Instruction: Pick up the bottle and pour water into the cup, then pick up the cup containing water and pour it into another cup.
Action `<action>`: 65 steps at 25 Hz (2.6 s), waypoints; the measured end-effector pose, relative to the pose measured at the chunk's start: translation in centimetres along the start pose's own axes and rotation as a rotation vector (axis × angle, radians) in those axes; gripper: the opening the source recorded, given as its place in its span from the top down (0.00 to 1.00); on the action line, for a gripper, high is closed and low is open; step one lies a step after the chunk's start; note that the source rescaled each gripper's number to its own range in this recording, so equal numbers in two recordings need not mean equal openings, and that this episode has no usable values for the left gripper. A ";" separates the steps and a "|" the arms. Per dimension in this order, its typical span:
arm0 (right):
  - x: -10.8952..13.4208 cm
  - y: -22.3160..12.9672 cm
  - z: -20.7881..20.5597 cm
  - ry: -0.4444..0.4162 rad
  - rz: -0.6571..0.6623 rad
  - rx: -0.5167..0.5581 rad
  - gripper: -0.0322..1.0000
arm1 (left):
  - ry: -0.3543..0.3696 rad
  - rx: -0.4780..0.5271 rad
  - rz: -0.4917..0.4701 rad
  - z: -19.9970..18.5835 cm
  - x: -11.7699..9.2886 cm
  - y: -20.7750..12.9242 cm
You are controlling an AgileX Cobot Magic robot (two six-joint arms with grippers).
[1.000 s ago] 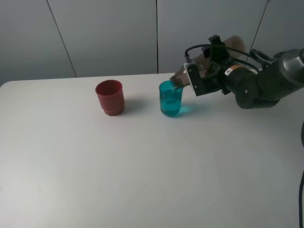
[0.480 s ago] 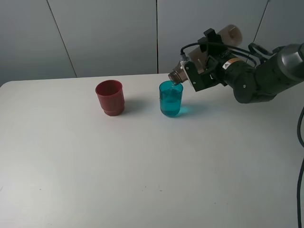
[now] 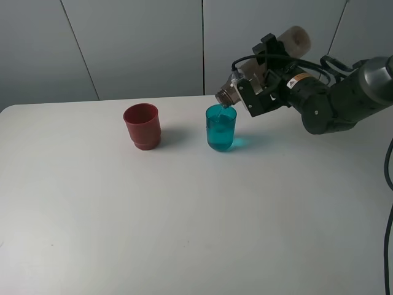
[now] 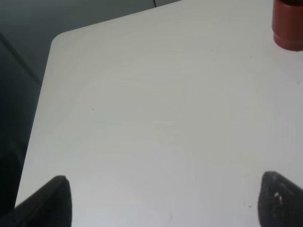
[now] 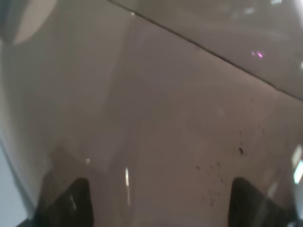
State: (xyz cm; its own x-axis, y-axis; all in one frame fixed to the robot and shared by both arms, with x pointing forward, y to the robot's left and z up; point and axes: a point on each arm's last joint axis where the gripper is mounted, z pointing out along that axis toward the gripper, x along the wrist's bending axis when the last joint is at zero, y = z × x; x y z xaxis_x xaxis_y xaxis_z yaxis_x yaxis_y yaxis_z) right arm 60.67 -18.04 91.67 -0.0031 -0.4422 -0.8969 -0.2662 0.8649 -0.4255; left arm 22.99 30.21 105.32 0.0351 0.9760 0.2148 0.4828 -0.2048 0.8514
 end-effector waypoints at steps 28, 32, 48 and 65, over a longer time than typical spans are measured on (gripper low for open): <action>2.0 -6.7 -1.8 0.119 1.897 0.113 0.97 | 0.000 0.000 0.000 0.0 0.0 0.0; 4.8 -7.6 -1.5 0.097 2.046 0.156 0.97 | 0.000 0.000 0.000 0.0 0.0 0.0; 9.0 -6.5 3.5 0.046 2.063 0.062 0.97 | 0.000 0.000 0.000 0.0 0.0 0.0; 10.5 -5.9 3.7 0.122 2.063 0.117 0.97 | 0.000 0.000 0.002 0.0 0.0 0.0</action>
State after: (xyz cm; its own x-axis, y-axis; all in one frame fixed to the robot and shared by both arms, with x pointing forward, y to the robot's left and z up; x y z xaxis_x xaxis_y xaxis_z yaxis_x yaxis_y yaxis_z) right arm 65.73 -26.90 84.34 -0.2021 0.9783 0.0467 0.2602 0.0076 0.9655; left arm 22.99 30.21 105.32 0.0361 0.9756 0.2165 0.4828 -0.2067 0.8510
